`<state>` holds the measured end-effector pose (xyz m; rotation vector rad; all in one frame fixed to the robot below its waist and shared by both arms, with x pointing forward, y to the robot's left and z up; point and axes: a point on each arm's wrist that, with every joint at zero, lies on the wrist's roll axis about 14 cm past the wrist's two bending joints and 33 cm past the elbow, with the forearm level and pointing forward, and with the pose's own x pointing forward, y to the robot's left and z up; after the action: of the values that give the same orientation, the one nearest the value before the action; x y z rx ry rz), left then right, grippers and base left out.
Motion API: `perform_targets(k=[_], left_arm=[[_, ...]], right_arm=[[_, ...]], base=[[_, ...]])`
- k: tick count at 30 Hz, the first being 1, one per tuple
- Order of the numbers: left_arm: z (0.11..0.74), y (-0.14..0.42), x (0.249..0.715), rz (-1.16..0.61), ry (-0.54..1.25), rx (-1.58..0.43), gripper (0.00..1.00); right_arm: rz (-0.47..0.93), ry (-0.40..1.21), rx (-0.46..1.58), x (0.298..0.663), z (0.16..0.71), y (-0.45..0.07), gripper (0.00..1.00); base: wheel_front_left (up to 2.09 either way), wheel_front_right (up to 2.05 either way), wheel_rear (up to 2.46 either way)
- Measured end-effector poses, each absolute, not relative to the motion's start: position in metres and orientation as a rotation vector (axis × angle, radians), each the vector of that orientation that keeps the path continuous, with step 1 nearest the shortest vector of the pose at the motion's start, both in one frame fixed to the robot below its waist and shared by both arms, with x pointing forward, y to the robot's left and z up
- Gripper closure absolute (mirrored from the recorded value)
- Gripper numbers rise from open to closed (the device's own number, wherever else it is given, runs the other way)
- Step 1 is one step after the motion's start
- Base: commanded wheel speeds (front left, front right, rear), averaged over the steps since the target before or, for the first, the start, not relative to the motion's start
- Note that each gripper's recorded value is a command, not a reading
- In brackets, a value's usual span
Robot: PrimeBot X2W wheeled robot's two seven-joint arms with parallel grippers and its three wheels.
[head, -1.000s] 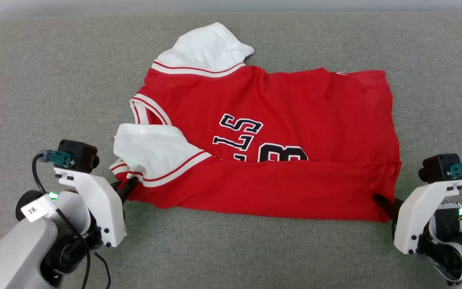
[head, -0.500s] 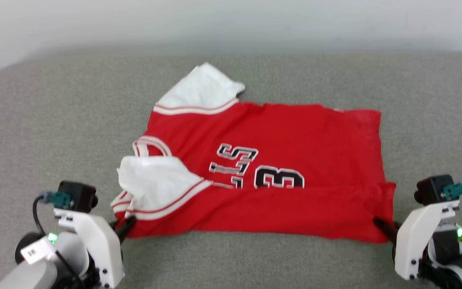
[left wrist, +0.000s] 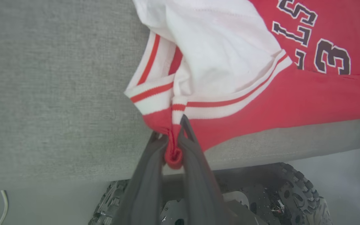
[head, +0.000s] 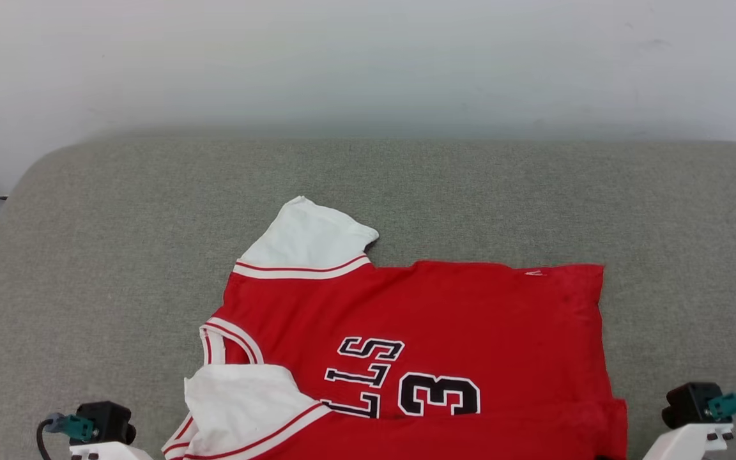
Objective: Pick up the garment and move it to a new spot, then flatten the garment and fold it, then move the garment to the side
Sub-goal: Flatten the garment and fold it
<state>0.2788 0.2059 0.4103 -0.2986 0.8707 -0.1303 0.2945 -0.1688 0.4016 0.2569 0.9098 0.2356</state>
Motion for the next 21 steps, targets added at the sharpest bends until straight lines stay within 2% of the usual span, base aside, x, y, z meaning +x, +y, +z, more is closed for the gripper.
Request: perform_targets(k=[7, 8, 9, 10, 11, 12, 13, 21], left_arm=[[0.391, 0.198, 0.275, -0.133, 0.902, -0.358, 1.00], [0.389, 0.198, 0.277, -0.131, 0.898, -0.356, 1.00], [0.387, 0.197, 0.279, -0.132, 0.899, -0.359, 1.00], [0.386, 0.196, 0.281, -0.133, 0.892, -0.363, 0.68], [0.385, 0.195, 0.282, -0.132, 0.887, -0.370, 0.24], [0.384, 0.194, 0.283, -0.134, 0.890, -0.379, 0.04], [0.384, 0.193, 0.284, -0.137, 0.886, -0.381, 0.00], [0.415, 0.211, 0.321, -0.106, 0.700, -0.285, 0.00]], right_arm=[[0.207, 0.960, 0.343, 0.279, 0.383, -0.160, 0.98], [0.202, 0.958, 0.351, 0.279, 0.381, -0.160, 0.32], [0.195, 0.944, 0.360, 0.280, 0.381, -0.160, 0.00], [0.191, 0.933, 0.361, 0.281, 0.381, -0.160, 0.00], [0.186, 0.917, 0.360, 0.282, 0.381, -0.160, 0.00], [0.181, 0.896, 0.352, 0.285, 0.383, -0.161, 0.00], [0.177, 0.864, 0.353, 0.288, 0.386, -0.162, 0.00], [0.087, 0.429, 0.253, 0.340, 0.446, -0.191, 0.00]], base=[[0.00, 0.00, 0.00], [0.00, 0.00, 0.00], [0.00, 0.00, 0.00], [0.00, 0.00, 0.00], [0.00, 0.00, 0.00], [0.00, 0.00, 0.00], [0.00, 0.00, 0.00], [0.00, 0.00, 0.00]])
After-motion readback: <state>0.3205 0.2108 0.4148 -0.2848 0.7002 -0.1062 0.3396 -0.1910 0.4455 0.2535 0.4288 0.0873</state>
